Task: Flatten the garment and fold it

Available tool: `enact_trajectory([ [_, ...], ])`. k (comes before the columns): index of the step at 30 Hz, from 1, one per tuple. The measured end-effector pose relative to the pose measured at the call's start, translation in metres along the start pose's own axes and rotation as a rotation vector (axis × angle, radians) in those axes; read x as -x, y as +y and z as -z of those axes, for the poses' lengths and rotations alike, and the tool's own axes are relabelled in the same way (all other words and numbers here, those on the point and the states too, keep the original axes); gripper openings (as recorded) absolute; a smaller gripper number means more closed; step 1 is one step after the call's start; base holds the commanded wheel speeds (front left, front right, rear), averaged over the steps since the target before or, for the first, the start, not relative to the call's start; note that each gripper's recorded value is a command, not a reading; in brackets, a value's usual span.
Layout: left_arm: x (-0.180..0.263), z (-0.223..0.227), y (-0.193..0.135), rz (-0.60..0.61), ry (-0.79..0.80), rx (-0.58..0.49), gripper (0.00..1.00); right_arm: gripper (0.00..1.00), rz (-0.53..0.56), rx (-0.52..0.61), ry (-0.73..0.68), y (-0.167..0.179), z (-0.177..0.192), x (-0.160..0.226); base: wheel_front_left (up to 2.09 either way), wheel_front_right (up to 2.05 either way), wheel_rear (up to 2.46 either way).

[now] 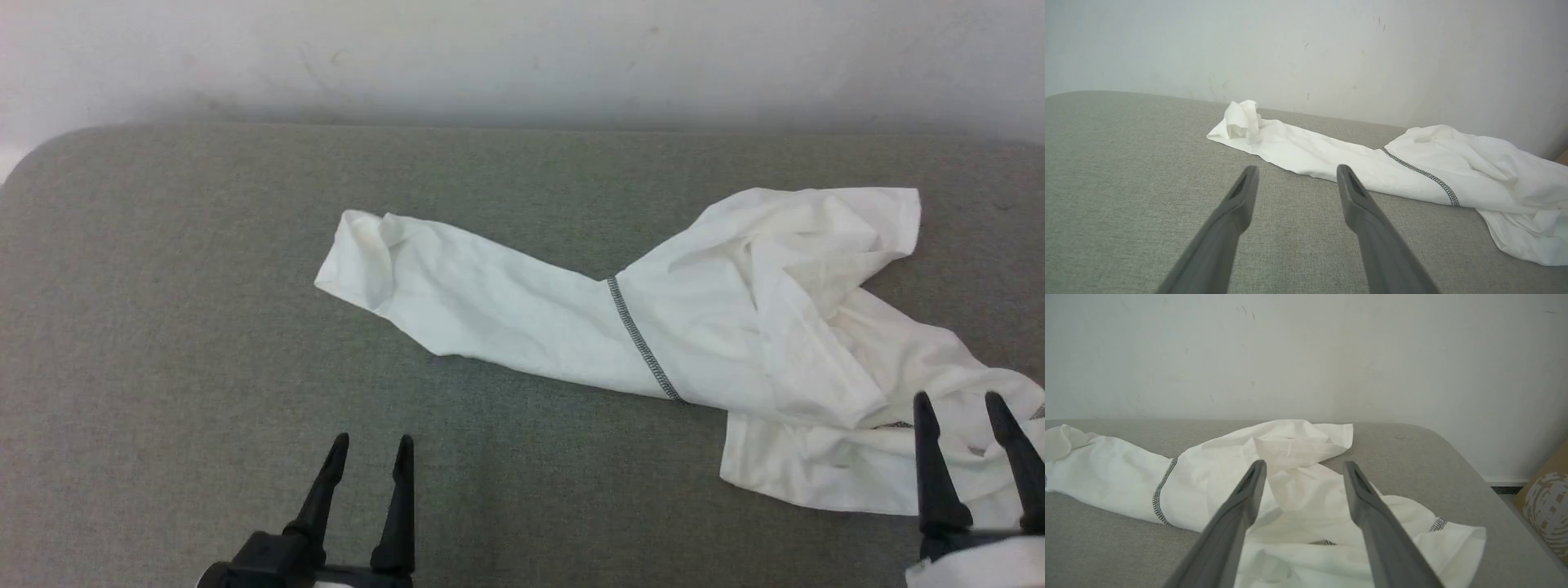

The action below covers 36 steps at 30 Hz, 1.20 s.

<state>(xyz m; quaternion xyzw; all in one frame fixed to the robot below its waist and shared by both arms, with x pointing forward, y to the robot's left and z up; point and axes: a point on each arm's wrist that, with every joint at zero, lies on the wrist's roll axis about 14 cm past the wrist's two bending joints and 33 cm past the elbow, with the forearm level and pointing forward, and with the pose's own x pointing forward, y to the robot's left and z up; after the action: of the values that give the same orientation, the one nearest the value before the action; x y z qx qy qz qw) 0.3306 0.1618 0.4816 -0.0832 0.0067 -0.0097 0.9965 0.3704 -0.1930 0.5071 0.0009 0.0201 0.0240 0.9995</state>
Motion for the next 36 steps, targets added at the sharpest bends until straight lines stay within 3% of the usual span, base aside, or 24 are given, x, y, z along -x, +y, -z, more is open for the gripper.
enact_trajectory([
  [4,0.003,0.002,-0.005,0.018,0.007,0.003,1.00,1.00,0.076,-0.056,0.010,-0.022,0.012,0.030,0.00,0.00,0.00],
  [10,-0.003,-0.003,-0.021,0.090,-0.010,-0.001,1.00,1.00,0.119,-0.084,-0.018,-0.033,0.010,0.043,0.00,0.00,0.00],
  [14,-0.024,-0.026,-0.041,0.180,-0.086,-0.015,1.00,1.00,0.130,-0.096,-0.037,-0.035,0.007,0.044,0.00,0.00,0.00],
  [18,-0.058,-0.043,-0.067,0.307,-0.098,-0.099,1.00,1.00,0.139,-0.109,-0.033,-0.037,0.011,0.039,0.00,0.00,0.00],
  [24,-0.088,0.002,-0.106,0.503,0.190,-0.300,1.00,1.00,0.147,-0.117,-0.005,-0.039,0.020,0.032,0.00,0.00,0.00],
  [30,-0.094,0.061,-0.110,0.642,0.454,-0.538,1.00,1.00,0.153,-0.122,0.028,-0.040,0.030,0.023,0.00,0.00,0.00],
  [36,-0.097,0.101,-0.101,0.706,0.596,-0.591,1.00,1.00,0.159,-0.118,0.054,-0.042,0.037,0.015,0.00,0.00,0.00],
])
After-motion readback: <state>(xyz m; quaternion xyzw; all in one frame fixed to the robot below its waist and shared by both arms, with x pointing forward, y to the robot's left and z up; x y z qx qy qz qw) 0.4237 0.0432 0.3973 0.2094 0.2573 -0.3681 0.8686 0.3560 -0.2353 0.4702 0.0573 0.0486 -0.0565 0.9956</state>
